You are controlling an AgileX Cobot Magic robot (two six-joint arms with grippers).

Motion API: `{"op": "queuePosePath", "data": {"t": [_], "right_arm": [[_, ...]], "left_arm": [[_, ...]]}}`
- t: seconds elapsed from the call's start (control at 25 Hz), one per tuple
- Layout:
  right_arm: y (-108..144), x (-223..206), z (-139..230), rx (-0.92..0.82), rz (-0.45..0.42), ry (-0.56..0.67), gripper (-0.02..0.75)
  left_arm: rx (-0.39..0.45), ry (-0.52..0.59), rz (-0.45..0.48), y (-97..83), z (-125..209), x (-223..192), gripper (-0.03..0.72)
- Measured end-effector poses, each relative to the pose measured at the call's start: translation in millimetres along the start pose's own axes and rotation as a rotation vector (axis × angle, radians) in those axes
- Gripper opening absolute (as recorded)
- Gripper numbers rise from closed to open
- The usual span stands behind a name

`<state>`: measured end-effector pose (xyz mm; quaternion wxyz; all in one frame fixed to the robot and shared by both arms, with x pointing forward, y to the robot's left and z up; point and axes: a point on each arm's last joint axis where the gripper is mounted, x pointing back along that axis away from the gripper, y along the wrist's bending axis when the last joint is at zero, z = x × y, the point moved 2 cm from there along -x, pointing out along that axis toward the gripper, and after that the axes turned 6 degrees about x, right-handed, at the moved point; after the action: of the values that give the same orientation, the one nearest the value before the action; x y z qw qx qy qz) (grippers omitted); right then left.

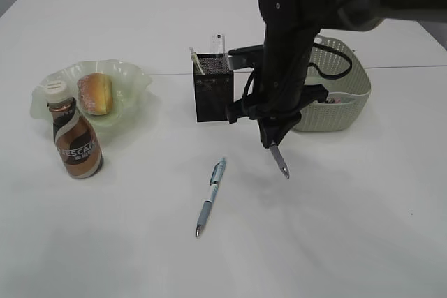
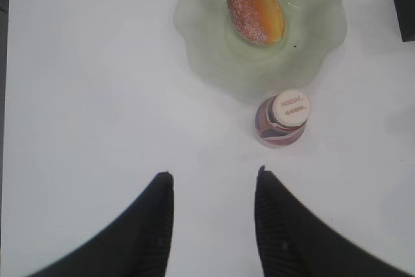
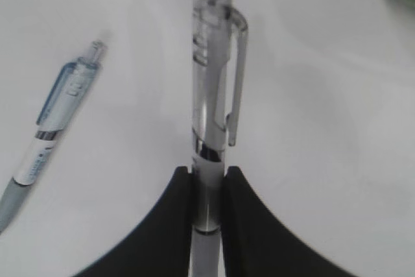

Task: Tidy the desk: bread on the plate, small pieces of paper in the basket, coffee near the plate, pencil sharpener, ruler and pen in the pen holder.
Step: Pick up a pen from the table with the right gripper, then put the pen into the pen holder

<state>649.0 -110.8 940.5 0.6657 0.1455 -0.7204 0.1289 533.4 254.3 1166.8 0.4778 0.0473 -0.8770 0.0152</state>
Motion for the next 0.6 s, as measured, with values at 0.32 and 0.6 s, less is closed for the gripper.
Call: {"op": "queuePosePath", "data": {"t": [0.32, 0.6], "right_arm": [[-1, 27, 39, 0.041, -0.005, -0.303, 0.069], [-3, 8, 79, 0.042, -0.006, -0.553, 0.069]], "left_arm": [[0.001, 0.001, 0.003, -0.4, 0, 0, 0.307], [0.001, 0.001, 0.004, -0.4, 0, 0, 0.307]]}}
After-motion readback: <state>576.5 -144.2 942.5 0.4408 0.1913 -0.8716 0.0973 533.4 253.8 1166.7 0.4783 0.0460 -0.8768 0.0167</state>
